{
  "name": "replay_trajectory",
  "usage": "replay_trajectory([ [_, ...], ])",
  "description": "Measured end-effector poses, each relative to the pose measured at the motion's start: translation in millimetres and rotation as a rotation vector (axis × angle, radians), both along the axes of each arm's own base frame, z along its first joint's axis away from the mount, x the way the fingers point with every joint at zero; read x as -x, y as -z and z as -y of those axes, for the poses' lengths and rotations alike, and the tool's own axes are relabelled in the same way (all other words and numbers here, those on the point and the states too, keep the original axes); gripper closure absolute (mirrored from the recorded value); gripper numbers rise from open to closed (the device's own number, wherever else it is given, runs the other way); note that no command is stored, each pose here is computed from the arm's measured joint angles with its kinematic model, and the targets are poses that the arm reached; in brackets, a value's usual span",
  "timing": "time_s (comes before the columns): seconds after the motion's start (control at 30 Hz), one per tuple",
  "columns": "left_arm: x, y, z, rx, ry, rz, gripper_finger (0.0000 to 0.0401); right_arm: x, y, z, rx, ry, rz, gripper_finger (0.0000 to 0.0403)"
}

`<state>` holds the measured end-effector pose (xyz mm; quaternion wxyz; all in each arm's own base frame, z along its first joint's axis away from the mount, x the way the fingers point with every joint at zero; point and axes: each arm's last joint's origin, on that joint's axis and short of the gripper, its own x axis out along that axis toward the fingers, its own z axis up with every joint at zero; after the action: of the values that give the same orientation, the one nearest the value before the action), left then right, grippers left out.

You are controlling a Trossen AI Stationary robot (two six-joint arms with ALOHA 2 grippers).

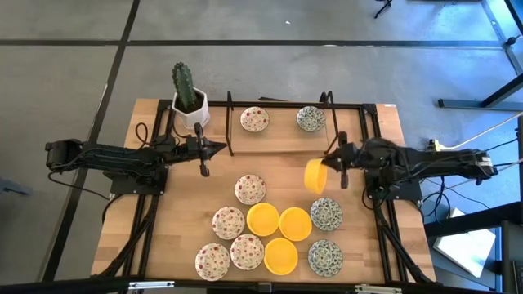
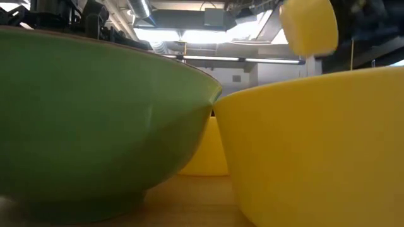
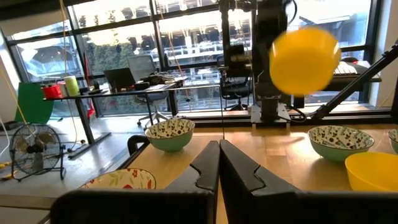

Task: Pick & Place Mini bowls
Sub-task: Put the yellow bowl on the shelf

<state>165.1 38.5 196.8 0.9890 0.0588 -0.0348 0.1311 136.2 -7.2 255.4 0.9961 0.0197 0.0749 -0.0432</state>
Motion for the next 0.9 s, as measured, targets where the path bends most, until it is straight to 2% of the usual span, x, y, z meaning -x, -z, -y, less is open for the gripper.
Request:
replay_trajectory([
  [0.1,0,0,0,0.001,-0.01,0.0,0.0397,-7,-36,3,0.025,0.031,-0.033,0.0399],
  [0.17,0,0,-1,0.001,-0.02,0.0,0.0397,-15,-59,8,0.064,0.103,-0.1,0.0399],
  [0.3,0,0,-1,-0.005,-0.027,-0.002,0.0393,-46,-91,24,0.138,0.275,-0.307,0.04],
  [0.4,0,0,-1,-0.005,-0.027,-0.002,0.0393,-78,-102,42,0.147,0.302,-0.488,0.04],
  [0.57,0,0,-1,-0.005,-0.027,-0.002,0.0397,-129,-92,80,0.117,0.283,-0.825,0.04],
  [0.63,0,0,-1,-0.005,-0.027,-0.002,0.0397,-148,-89,96,0.103,0.281,-0.871,0.04],
  [0.73,0,0,-1,-0.005,-0.027,-0.002,0.0394,-172,-67,115,0.071,0.231,-0.996,0.0401],
  [0.9,0,0,-1,-0.005,-0.027,-0.003,0.0394,-199,-49,137,0.03,0.175,-1.029,0.0399],
])
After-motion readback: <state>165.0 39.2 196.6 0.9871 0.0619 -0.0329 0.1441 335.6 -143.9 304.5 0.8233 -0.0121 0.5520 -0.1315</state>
